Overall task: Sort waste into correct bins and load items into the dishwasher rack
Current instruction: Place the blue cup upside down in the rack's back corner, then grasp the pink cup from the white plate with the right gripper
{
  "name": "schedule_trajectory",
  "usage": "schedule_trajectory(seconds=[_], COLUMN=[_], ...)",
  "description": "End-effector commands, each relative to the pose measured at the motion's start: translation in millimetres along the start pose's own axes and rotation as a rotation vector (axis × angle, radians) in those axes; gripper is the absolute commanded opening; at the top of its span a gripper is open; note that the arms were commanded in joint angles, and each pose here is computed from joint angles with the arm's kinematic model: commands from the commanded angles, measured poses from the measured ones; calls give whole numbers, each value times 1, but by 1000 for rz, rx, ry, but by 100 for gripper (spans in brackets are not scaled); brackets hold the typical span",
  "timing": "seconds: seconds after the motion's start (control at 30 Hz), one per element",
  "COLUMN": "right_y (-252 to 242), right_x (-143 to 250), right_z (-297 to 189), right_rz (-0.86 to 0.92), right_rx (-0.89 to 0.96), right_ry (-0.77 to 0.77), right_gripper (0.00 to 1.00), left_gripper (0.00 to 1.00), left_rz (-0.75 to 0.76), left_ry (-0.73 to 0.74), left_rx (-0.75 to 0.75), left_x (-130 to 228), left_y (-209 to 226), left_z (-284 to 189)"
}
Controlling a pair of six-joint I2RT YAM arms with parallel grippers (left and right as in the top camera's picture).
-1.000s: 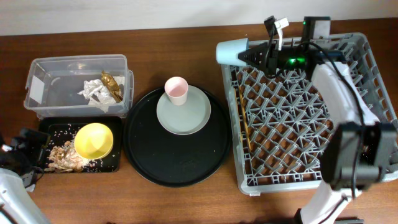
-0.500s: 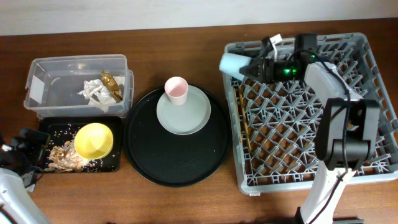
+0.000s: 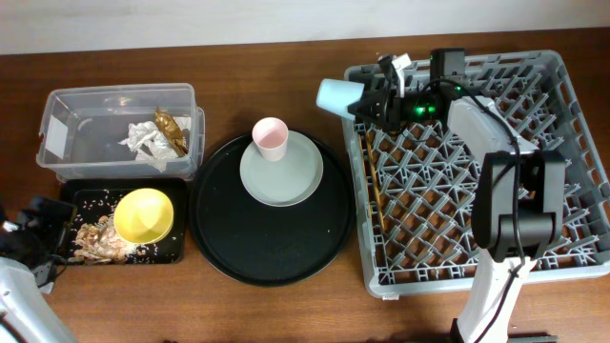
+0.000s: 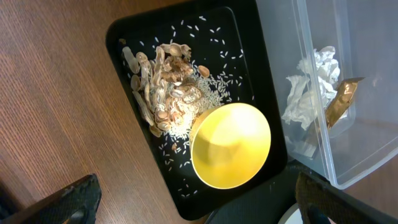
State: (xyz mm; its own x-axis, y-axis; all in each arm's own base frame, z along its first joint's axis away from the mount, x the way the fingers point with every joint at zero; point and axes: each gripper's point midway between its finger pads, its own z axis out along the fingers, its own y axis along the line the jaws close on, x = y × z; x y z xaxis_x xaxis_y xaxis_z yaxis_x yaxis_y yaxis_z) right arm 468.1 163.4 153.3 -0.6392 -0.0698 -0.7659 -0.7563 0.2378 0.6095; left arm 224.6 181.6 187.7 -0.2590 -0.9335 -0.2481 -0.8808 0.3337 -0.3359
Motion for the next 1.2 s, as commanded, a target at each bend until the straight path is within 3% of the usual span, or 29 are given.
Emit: schedule_trajectory(seconds=[0.0, 0.13, 0.37, 0.43, 0.63, 0.77, 0.83, 0.93, 1.07, 1.17], right_y=[-27, -50, -45, -50, -24, 0, 24, 65, 110, 143], right_x=[12, 38, 55, 65, 31, -1, -14, -18, 6, 16], right_z=[-6, -33, -37, -46, -77, -118, -122, -87, 25, 108], right_rz=[32, 157, 167, 210, 158, 119, 113, 26, -260, -490], right_rx=[131, 279, 277, 328, 407, 698, 723, 739, 769, 710], right_ry=[42, 108, 163, 198, 169, 196, 174, 253, 489, 515], right_gripper=[4, 4, 4, 10, 25, 31, 31, 30, 30, 30], left_gripper=[99, 99, 99, 99, 99, 99, 99, 99, 99, 99], left_rz=[-11, -11, -11, -11, -11, -11, -11, -11, -11, -11], left_ry=[-9, -10, -9, -9, -9, -10, -9, -9, -9, -9], left_rx=[8, 8, 8, 8, 8, 8, 8, 8, 8, 8], left_x=[-2, -2, -2, -2, -2, -2, -2, -2, -2, -2], left_y=[-2, -2, -2, -2, -2, -2, -2, -2, -2, -2], left_z=[-3, -3, -3, -3, -3, -3, -3, -3, -3, -3])
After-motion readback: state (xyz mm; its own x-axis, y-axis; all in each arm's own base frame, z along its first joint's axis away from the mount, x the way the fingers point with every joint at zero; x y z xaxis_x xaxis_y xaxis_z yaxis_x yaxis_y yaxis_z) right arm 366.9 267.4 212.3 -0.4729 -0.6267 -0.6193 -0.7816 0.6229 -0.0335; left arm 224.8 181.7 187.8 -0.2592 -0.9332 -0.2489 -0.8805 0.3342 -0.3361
